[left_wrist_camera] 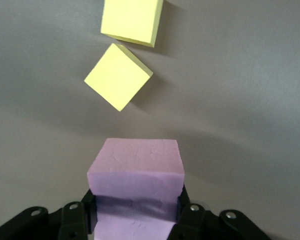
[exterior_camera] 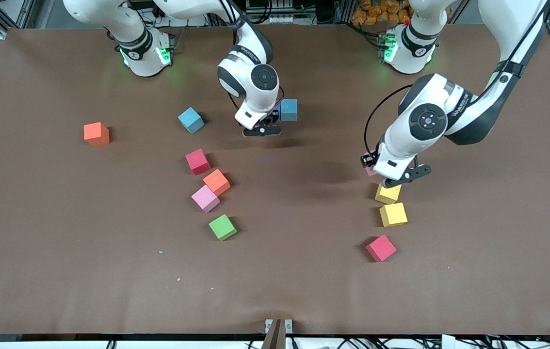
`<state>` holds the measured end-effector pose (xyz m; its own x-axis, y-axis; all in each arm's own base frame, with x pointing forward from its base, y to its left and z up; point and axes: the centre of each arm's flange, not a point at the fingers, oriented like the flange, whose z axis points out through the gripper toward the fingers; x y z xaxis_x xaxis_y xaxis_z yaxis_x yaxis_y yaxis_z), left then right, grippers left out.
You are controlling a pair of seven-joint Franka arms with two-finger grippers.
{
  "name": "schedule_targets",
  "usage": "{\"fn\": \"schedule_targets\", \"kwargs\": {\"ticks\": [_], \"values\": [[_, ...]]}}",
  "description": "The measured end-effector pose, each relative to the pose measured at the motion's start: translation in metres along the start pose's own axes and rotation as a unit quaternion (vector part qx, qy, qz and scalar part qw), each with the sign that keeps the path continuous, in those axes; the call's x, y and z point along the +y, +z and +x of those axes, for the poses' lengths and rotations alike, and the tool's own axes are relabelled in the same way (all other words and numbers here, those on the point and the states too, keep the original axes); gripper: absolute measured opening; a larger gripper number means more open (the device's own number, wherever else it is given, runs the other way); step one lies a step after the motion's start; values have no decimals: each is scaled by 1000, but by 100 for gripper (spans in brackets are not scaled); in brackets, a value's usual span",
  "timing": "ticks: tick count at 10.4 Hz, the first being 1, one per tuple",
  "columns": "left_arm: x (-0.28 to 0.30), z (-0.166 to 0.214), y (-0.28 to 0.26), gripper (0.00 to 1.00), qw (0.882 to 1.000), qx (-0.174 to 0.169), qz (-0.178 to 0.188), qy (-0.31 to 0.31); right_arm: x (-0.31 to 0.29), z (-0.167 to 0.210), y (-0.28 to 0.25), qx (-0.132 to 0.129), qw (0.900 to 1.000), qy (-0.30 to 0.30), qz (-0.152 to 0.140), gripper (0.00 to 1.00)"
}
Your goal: Arrange 11 blocks into digit 3
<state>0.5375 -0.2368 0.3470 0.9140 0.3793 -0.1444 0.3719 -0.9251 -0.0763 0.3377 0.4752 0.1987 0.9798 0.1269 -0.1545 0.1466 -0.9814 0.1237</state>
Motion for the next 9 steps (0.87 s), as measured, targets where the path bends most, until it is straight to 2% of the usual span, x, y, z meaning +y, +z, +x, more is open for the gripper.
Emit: {"fn": "schedule_targets", "kwargs": {"ticks": [2,3,6,9], "values": [[7,2,-19,60,999,4,-18,-45,0,-2,5,-4,1000,-2,-5,94],[13,-2,-29,60,998,5,-25,-64,0,-3,6,-5,1000,-2,-6,100],[22,-5,-48,60,996,11,-38,-81,2,-2,-1,-15,1000,-1,-18,100],[21,0,-58,60,994,6,-52,-93,3,0,-43,-17,1000,2,-20,100]]}}
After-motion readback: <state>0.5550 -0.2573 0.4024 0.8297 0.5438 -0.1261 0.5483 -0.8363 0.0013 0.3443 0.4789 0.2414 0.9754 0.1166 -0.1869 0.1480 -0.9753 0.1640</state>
